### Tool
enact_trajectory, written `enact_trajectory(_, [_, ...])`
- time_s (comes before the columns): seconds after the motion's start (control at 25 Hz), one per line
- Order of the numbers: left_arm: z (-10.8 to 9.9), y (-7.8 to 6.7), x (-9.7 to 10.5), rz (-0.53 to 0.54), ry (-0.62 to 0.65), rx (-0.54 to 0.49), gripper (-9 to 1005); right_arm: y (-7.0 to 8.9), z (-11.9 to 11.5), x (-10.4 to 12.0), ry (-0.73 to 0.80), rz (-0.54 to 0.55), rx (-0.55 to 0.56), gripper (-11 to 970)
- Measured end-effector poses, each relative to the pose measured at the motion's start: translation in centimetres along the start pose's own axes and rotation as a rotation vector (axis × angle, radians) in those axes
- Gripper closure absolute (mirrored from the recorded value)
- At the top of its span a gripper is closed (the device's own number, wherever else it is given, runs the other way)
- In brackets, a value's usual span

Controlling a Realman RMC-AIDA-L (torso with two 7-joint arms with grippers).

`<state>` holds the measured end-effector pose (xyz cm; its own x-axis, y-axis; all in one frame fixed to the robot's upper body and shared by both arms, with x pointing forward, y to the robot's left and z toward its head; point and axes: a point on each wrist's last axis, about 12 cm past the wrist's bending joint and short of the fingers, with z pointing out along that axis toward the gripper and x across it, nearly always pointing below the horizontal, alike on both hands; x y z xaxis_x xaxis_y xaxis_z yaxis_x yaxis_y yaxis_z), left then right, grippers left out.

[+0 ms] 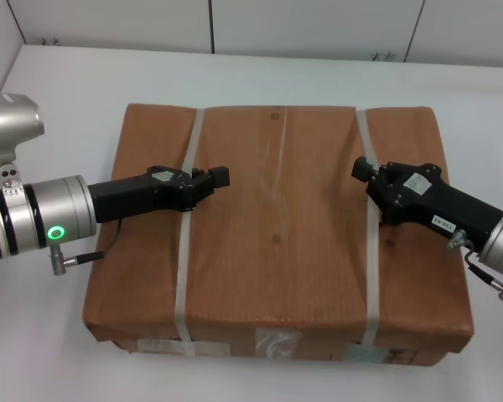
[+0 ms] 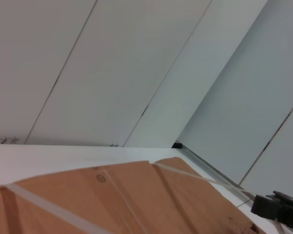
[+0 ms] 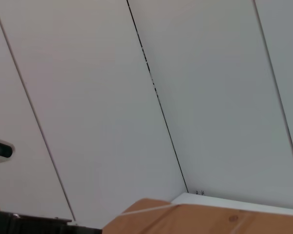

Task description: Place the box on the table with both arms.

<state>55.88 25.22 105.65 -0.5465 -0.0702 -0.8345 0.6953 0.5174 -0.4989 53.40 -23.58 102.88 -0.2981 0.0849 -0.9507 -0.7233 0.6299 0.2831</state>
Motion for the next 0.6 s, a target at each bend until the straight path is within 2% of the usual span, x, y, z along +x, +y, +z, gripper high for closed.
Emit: enact_trajectory(0.6, [0.01, 0.05, 0.00, 0.003, 0.001, -0.004, 997, 0.00, 0.07, -0.07, -0.003, 0.000, -0.001, 954])
